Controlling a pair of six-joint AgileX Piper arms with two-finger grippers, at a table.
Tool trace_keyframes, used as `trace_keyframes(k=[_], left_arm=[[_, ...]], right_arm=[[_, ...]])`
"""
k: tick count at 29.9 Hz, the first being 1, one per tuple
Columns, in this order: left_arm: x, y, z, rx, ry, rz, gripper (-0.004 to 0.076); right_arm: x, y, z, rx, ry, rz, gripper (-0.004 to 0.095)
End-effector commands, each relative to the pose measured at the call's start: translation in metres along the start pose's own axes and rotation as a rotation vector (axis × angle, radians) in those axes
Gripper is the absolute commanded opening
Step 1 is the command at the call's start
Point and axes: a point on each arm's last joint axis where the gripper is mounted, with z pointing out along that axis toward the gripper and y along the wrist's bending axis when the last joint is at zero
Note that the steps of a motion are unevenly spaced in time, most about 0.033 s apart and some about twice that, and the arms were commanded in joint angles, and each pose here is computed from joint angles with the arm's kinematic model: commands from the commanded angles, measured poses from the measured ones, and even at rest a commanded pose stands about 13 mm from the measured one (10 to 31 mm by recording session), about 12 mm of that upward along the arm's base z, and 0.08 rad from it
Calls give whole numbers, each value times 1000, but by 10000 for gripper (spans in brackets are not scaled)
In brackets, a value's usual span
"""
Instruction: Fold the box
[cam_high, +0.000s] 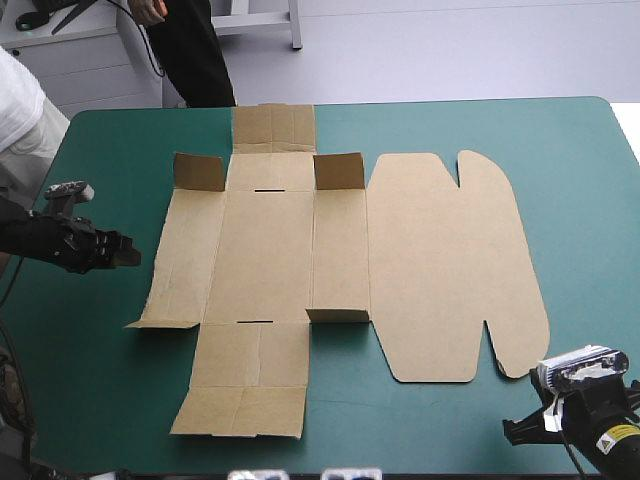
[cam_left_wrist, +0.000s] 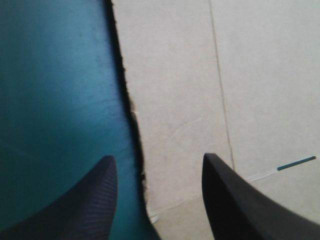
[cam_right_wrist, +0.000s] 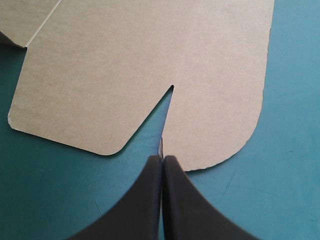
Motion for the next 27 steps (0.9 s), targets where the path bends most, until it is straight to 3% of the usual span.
trace_keyframes(k=[1, 4, 9, 14, 27], left_arm=[[-1, -15, -34, -71, 7, 30, 377], [1, -7, -39, -150, 31, 4, 377], [4, 9, -45, -150, -8, -76, 388], [4, 24, -39, -58, -40, -128, 463], [21, 47, 32, 174, 87, -202, 463]], right_arm=[[-12, -1, -6, 12, -79, -3, -14], [-12, -1, -6, 12, -79, -3, -14], [-12, -1, -6, 10, -79, -2, -14], [-13, -1, -6, 11, -81, -2, -14], [-13, -1, -6, 11, -81, -2, -14]])
